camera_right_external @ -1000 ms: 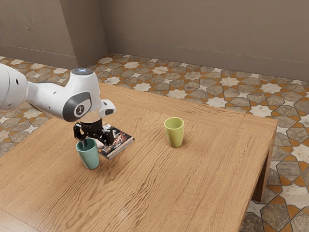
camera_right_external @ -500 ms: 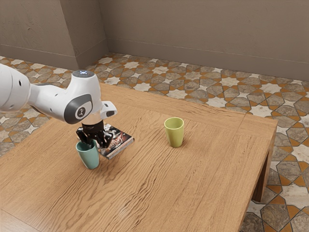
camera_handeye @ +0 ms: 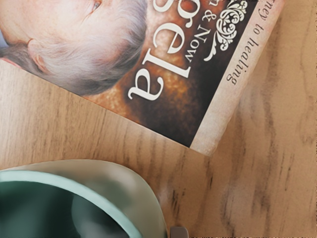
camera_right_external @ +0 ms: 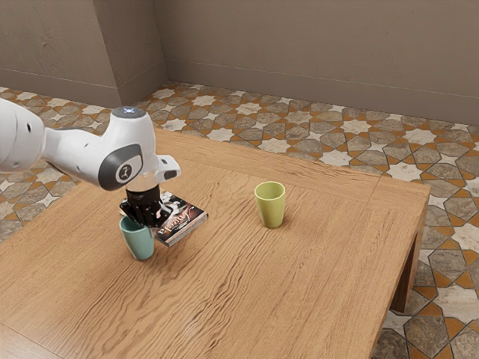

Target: Place the left cup onto the right cup

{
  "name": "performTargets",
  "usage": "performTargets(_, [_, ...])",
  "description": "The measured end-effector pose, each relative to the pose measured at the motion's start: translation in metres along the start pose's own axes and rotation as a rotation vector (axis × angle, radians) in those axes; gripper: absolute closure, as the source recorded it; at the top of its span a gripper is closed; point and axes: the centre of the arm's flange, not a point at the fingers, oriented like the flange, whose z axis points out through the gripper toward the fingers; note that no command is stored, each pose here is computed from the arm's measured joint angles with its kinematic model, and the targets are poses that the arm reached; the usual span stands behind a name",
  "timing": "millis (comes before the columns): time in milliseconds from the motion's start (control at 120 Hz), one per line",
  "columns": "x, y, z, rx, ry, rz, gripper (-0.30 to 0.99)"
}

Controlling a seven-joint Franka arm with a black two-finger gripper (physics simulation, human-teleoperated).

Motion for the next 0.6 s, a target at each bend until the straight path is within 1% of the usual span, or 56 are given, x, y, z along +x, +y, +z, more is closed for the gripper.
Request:
performTargets(175, [-0.002,-0.001,-0.030,0.008,0.016,-0.001,0.78])
performTargets(233, [0.002,0.004,-0.048,0.007,0.032,0.002,0.78])
performTargets(400, [0.023,0.039,-0.113,-0.007,0.085,0.044,0.78])
performTargets(600, [0.055,0.085,-0.166,-0.037,0.106,0.095,0.78])
